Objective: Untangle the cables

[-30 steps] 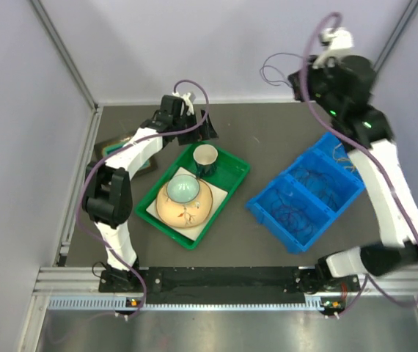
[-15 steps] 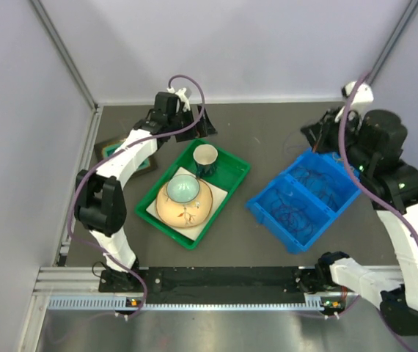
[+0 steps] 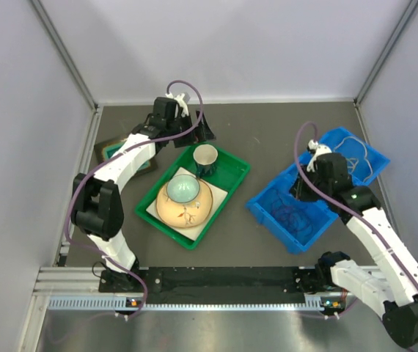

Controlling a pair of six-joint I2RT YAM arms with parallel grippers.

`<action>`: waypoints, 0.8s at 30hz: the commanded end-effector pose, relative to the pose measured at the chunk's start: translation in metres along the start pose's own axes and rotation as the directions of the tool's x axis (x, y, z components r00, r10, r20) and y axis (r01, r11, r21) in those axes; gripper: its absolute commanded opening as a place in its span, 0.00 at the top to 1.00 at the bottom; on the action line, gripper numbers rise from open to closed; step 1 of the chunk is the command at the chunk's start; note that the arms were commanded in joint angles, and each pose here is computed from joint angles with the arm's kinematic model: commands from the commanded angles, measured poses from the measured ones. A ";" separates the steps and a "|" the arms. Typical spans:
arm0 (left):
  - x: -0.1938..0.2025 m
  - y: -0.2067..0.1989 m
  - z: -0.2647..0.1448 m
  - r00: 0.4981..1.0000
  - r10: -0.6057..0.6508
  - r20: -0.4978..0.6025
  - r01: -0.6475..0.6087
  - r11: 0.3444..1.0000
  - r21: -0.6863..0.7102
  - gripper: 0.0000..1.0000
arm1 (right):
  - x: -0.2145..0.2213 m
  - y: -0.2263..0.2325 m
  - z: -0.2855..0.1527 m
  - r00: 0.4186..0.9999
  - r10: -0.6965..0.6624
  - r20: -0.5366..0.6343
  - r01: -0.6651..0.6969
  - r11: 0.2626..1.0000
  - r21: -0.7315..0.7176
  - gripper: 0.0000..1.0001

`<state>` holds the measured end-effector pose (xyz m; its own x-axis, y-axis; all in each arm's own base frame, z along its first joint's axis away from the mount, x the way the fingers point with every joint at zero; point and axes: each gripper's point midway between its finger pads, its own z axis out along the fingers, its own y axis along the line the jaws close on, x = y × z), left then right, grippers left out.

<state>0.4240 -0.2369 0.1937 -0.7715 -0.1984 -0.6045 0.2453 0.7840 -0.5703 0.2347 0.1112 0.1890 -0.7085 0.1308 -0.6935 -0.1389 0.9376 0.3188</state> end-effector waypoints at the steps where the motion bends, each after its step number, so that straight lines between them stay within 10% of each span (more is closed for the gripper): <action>1: -0.015 -0.018 -0.021 0.997 0.025 0.067 -0.027 0.999 0.035 0.01 | 0.010 -0.009 0.018 1.000 0.013 0.013 -0.013 0.999 0.029 0.69; 3: -0.015 -0.018 -0.022 0.997 0.028 0.067 -0.030 0.999 0.033 0.01 | 0.013 -0.012 0.020 1.000 0.011 0.002 -0.011 0.999 0.040 0.39; 7: -0.019 -0.018 -0.026 0.996 0.045 0.082 -0.047 0.999 0.025 0.01 | -0.005 -0.006 0.009 0.998 0.009 0.057 -0.011 0.999 0.031 0.19; 24: -0.053 0.051 -0.092 0.940 0.200 0.277 -0.058 0.891 -0.450 0.01 | -0.106 -0.084 -0.103 0.963 -0.171 0.207 0.004 0.779 0.627 0.01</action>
<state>0.4231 -0.1843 0.2200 -0.6560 -0.1853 -0.7316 0.1550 0.9157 -0.3709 0.2580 0.0143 0.2986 -0.4669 0.0975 -0.8789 0.2147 0.9767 -0.0057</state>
